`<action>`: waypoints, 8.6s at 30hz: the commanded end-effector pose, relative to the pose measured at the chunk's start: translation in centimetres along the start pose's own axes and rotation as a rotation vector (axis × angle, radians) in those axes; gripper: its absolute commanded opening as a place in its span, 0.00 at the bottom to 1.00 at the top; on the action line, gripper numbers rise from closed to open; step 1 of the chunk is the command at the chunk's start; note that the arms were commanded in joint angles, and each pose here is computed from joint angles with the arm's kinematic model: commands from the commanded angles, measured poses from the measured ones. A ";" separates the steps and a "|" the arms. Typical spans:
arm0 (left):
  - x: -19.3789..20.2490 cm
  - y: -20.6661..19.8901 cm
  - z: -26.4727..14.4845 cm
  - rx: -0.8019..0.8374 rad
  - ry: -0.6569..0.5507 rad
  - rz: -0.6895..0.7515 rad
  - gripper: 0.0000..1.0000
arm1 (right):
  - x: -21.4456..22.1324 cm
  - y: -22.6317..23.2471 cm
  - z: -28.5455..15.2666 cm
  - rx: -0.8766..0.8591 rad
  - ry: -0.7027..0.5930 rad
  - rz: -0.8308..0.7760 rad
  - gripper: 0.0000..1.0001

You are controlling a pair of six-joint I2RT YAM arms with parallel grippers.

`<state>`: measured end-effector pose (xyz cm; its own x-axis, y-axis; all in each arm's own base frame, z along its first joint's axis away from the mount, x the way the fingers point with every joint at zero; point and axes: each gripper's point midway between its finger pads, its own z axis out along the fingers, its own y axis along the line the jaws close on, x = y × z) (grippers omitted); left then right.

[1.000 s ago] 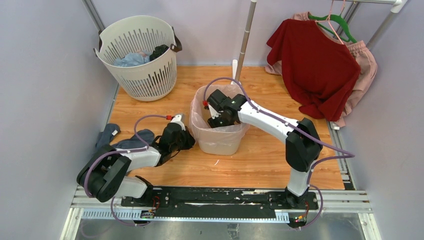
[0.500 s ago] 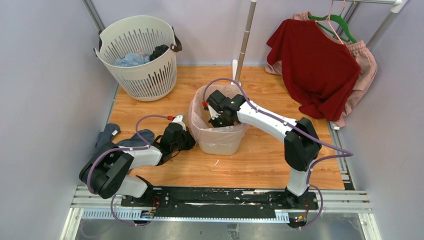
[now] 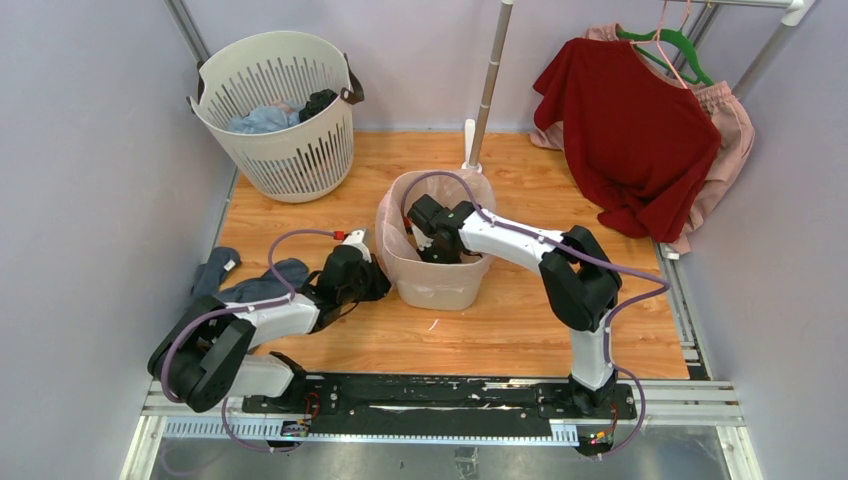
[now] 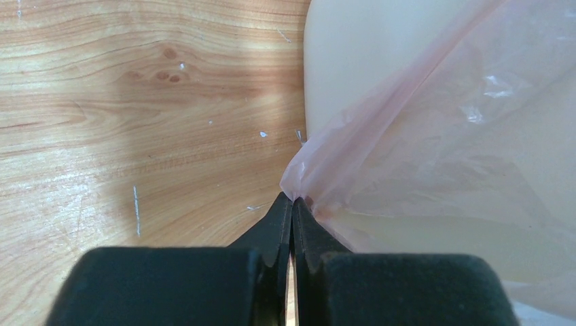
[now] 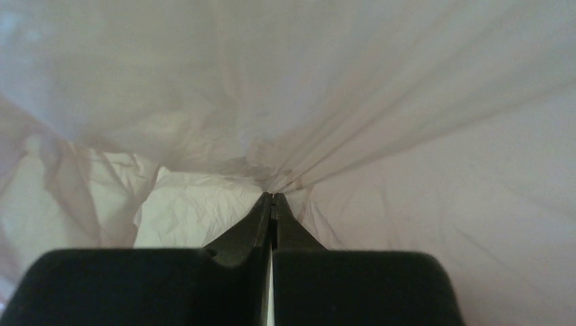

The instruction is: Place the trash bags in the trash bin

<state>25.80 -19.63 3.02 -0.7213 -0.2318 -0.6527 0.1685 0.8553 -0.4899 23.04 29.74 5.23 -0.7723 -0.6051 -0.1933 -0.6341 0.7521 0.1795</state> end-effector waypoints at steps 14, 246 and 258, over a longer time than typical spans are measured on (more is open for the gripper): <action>-0.3 -1.0 -1.1 0.019 0.016 0.016 0.07 | 7.5 -1.6 5.5 0.012 0.281 0.042 0.00; -4.7 -15.1 3.5 -0.051 0.265 0.562 0.00 | -1.1 -14.2 -15.9 -0.575 -0.892 0.639 0.57; -5.4 -15.8 3.1 -0.037 0.247 0.556 0.00 | -1.9 -14.5 -13.8 -0.585 -0.807 0.671 0.55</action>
<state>29.50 -32.89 12.27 -0.6726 0.3661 -0.6431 0.5336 0.8421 -0.0787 32.79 15.96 16.16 -0.8377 0.3725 -0.3993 -0.1841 0.4958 0.8487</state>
